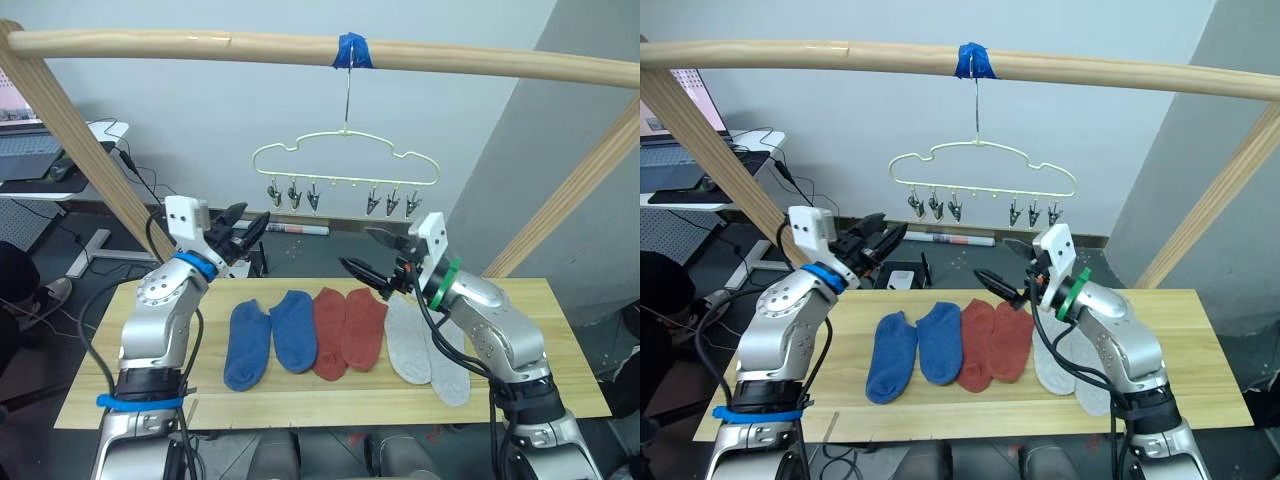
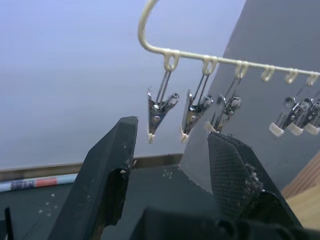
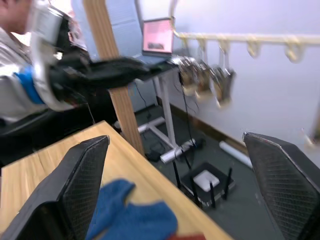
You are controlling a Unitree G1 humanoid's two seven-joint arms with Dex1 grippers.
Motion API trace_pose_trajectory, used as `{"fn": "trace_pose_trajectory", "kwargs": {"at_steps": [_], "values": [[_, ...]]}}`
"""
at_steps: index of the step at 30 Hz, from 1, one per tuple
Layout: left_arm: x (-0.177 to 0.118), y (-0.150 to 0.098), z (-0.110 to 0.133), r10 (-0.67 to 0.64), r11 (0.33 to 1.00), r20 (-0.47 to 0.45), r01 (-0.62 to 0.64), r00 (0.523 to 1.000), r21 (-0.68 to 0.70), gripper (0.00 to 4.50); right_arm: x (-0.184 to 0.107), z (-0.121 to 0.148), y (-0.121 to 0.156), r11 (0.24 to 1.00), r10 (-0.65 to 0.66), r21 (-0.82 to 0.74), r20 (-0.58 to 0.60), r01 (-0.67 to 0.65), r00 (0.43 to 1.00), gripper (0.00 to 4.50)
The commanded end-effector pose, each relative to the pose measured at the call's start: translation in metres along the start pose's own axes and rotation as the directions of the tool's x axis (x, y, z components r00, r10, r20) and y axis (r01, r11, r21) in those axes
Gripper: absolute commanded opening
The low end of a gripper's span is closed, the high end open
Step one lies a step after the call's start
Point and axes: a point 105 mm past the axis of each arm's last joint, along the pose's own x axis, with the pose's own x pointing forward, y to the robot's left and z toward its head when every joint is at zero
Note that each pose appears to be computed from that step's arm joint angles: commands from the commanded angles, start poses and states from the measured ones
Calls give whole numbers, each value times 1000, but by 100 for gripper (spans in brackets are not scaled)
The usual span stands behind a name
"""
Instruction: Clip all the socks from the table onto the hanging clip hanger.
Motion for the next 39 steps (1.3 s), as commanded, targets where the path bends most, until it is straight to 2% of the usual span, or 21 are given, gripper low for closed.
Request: {"fn": "trace_pose_trajectory", "kwargs": {"at_steps": [1, 5, 20, 39], "values": [[9, 4, 4, 26, 999, 40, -27, 999, 30, 249, 11, 15, 6, 999, 32, -29, 36, -30, 999, 450], [17, 2, -2, 29, 999, 51, -31, 998, 33, 249, 19, 23, 9, 998, 49, -46, 48, -47, 998, 450], [51, 0, 7, 30, 998, 126, -36, 992, 45, 249, 23, 33, 12, 996, 59, -72, 62, -54, 996, 450], [61, 2, 11, 42, 997, 146, -50, 988, 53, 249, 19, 39, 8, 997, 23, -71, 72, -18, 997, 450]]}}
